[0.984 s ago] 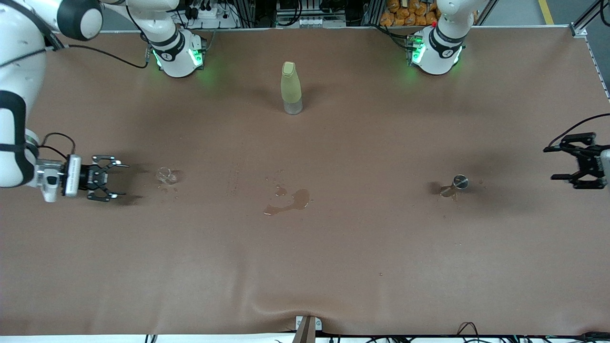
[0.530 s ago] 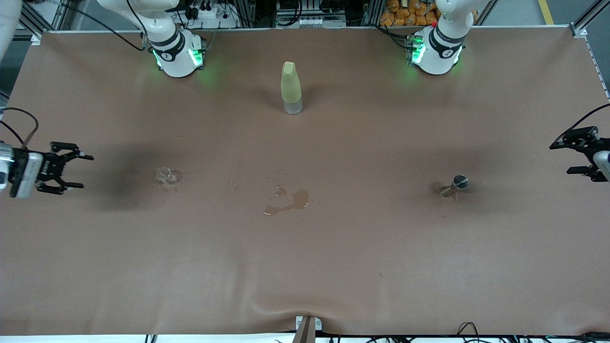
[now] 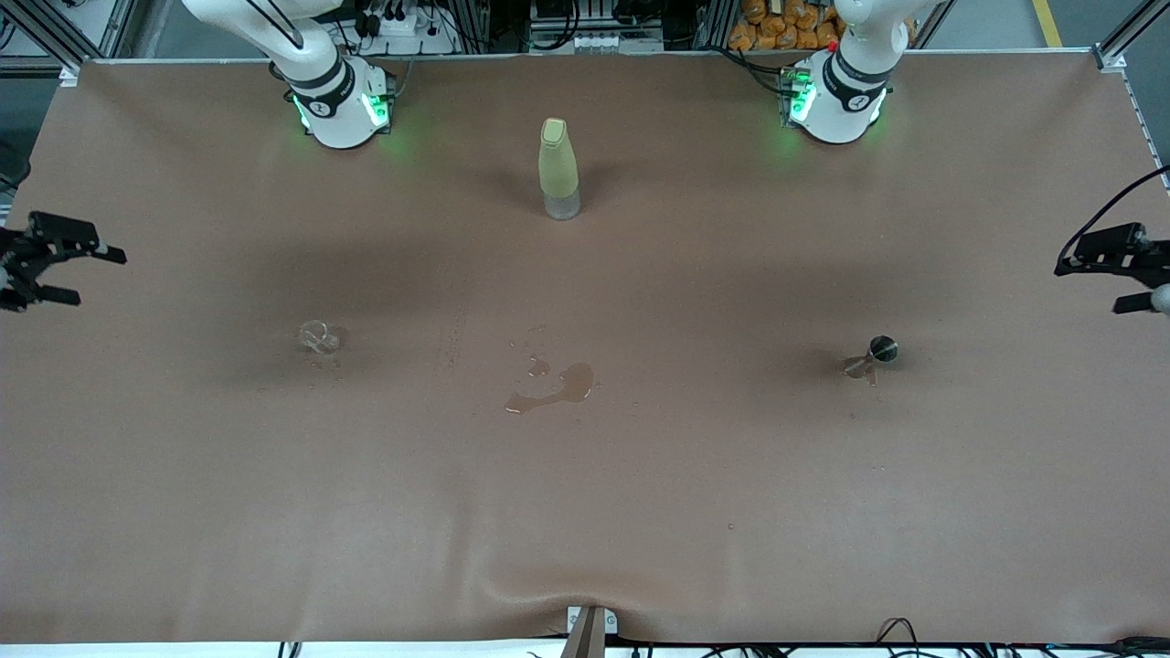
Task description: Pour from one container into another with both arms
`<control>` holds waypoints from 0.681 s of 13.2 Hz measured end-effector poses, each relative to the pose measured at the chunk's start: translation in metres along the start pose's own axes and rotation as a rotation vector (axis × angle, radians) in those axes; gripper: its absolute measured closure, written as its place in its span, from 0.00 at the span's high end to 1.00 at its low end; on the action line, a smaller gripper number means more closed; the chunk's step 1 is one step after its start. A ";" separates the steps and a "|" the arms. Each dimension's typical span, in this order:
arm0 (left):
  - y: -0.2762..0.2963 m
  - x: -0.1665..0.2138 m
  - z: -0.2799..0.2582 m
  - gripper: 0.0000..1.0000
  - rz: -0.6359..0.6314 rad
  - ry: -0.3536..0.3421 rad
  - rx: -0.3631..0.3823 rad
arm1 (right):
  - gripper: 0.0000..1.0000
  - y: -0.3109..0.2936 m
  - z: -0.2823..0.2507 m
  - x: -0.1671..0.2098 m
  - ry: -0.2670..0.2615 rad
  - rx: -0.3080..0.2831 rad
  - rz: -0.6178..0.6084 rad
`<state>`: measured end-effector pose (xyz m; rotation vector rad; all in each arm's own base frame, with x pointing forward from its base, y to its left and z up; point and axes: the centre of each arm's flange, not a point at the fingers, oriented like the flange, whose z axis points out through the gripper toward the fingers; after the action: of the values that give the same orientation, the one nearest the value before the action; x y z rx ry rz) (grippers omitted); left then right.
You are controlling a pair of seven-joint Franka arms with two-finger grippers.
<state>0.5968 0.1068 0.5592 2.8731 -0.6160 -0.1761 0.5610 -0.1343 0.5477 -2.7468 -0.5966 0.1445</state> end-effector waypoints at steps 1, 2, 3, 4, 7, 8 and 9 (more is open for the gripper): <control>0.009 -0.002 -0.010 1.00 -0.044 0.012 0.013 | 1.00 -0.017 -0.009 0.004 -0.016 -0.023 0.044; 0.019 -0.003 -0.019 1.00 -0.101 0.026 0.025 | 1.00 -0.035 -0.015 0.009 -0.027 -0.048 0.083; 0.030 -0.004 -0.029 1.00 -0.158 0.040 0.037 | 1.00 -0.053 -0.021 0.015 -0.033 -0.074 0.119; 0.043 -0.004 -0.035 1.00 -0.201 0.049 0.047 | 1.00 -0.071 -0.025 0.020 -0.037 -0.100 0.148; 0.090 0.011 -0.040 1.00 -0.315 0.048 0.092 | 1.00 -0.111 -0.034 0.026 -0.038 -0.166 0.211; 0.106 0.016 -0.040 1.00 -0.335 0.046 0.120 | 1.00 -0.120 -0.036 0.025 -0.042 -0.176 0.227; 0.119 0.018 -0.043 1.00 -0.338 0.049 0.145 | 1.00 -0.128 -0.038 0.023 -0.050 -0.176 0.248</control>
<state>0.5734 0.0004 0.6255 3.0925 -0.1339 -0.1129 0.5392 -0.0261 0.6258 -2.9889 -0.2908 0.2294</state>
